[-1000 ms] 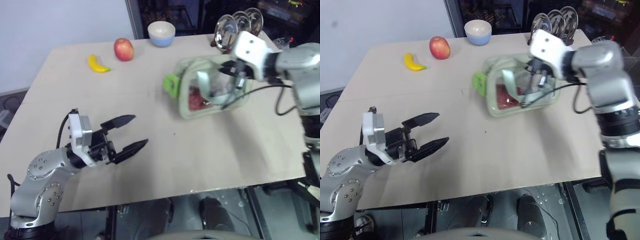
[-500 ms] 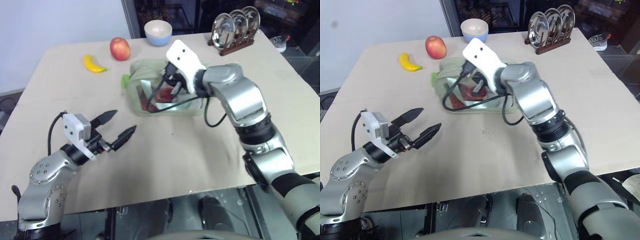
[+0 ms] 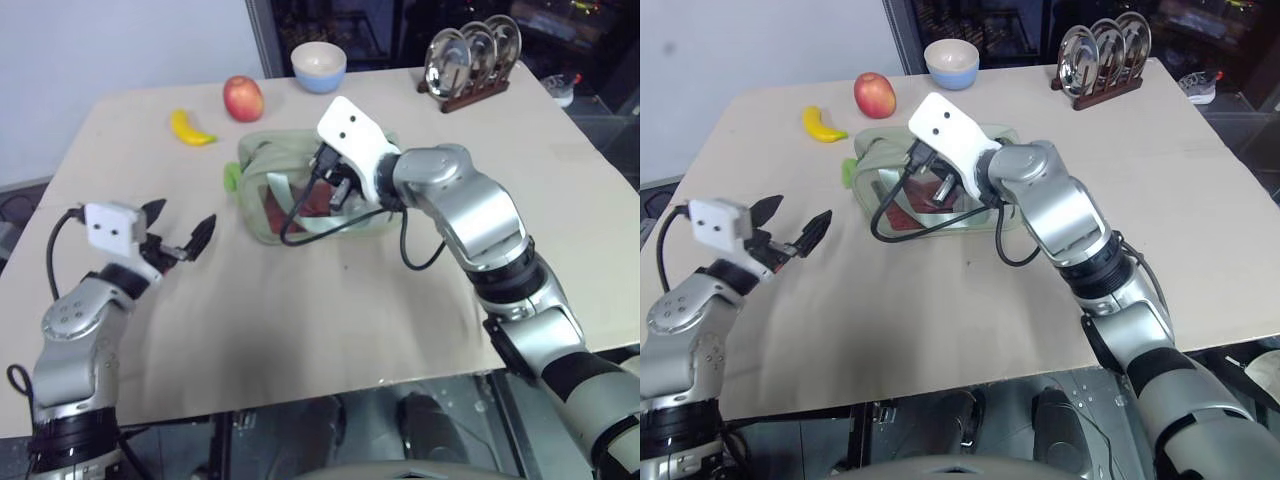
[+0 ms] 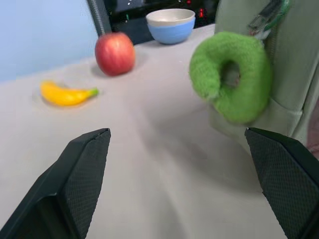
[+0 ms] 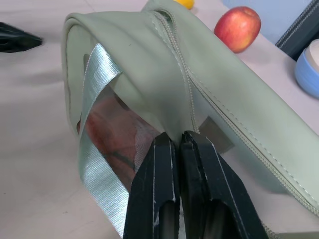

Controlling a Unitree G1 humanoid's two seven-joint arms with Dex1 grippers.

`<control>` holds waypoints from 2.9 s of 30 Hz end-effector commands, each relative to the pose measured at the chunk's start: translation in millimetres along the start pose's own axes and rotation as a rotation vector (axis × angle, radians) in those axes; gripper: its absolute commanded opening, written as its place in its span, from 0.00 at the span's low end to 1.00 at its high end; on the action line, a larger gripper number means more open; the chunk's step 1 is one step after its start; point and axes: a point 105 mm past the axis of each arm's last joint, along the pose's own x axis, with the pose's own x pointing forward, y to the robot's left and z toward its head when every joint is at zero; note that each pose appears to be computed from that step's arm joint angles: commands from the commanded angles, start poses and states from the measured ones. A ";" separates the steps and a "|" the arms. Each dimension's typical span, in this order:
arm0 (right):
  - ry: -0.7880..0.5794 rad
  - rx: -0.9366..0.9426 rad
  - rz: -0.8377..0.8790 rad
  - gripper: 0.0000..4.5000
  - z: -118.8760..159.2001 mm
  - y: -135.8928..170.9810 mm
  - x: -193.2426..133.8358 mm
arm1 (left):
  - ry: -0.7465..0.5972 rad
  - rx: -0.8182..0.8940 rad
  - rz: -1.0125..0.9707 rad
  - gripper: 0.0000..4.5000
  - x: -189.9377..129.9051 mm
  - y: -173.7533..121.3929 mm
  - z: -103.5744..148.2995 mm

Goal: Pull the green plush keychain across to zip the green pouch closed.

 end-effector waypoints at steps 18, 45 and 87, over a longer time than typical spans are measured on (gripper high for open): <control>-0.119 -0.066 0.013 0.00 23.5 7.2 -5.4 | -0.061 0.249 -0.101 0.29 41.5 -37.8 9.2; -0.124 -0.065 0.010 0.00 21.8 2.7 -3.1 | -0.033 0.321 -0.061 0.36 49.1 -36.1 -2.4; -0.136 -0.079 0.018 0.00 18.1 6.1 8.9 | -0.372 0.850 -0.453 0.47 58.2 -25.0 133.7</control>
